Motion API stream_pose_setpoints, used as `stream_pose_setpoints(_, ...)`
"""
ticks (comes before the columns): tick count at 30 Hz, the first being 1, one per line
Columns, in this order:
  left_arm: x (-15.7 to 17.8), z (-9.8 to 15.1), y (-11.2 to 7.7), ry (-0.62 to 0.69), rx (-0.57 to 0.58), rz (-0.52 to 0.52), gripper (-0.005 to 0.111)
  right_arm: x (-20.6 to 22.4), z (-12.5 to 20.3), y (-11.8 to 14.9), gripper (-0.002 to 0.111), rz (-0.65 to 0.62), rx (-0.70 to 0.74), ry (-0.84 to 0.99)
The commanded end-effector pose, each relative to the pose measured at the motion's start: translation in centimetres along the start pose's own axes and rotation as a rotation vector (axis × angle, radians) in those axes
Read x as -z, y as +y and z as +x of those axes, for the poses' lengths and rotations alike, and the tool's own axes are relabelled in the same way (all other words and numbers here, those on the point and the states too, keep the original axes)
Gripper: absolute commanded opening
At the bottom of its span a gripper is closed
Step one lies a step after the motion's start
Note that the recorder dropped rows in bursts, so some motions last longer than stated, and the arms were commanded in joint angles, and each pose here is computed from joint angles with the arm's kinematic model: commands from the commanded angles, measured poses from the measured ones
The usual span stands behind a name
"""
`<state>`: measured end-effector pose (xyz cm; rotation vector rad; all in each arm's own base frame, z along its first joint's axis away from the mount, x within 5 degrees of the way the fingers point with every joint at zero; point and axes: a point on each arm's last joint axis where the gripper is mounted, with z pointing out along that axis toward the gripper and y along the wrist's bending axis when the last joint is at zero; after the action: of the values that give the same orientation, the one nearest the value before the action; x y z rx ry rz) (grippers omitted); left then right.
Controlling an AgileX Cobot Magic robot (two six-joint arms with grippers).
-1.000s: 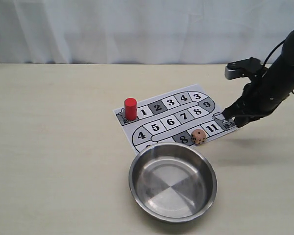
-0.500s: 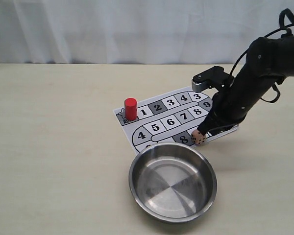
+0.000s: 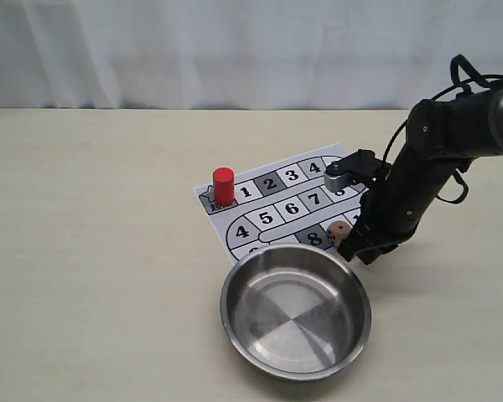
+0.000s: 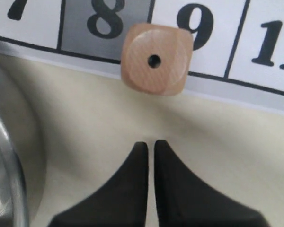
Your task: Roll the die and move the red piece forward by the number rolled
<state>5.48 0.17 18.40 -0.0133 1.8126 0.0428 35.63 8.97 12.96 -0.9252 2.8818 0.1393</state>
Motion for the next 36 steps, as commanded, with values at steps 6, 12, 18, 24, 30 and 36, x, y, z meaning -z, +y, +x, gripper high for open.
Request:
stream_pose_setpoints(6,0.0,-0.1,0.0,-0.009,-0.001,0.0,0.0,-0.1,-0.1,-0.1,0.004,0.016,0.006,-0.02)
stream_pose_setpoints(12,0.0,-0.1,0.0,-0.009,-0.001,0.0,0.0,-0.1,-0.1,-0.1,0.004,0.016,0.006,-0.02)
stream_pose_setpoints(18,0.0,-0.1,0.0,-0.009,-0.001,0.0,0.0,-0.1,-0.1,-0.1,0.004,0.013,0.006,-0.014)
stream_pose_setpoints(24,0.0,-0.1,0.0,-0.009,-0.001,0.0,0.0,-0.1,-0.1,-0.1,0.004,0.014,0.005,-0.014)
stream_pose_setpoints(30,0.0,-0.1,0.0,-0.009,-0.001,0.0,0.0,1.4,0.4,-0.1,0.004,0.04,0.0,0.023)
stream_pose_setpoints(36,0.0,-0.1,0.0,-0.009,-0.001,0.0,0.0,4.2,0.0,0.2,0.004,0.064,-0.028,-0.085)
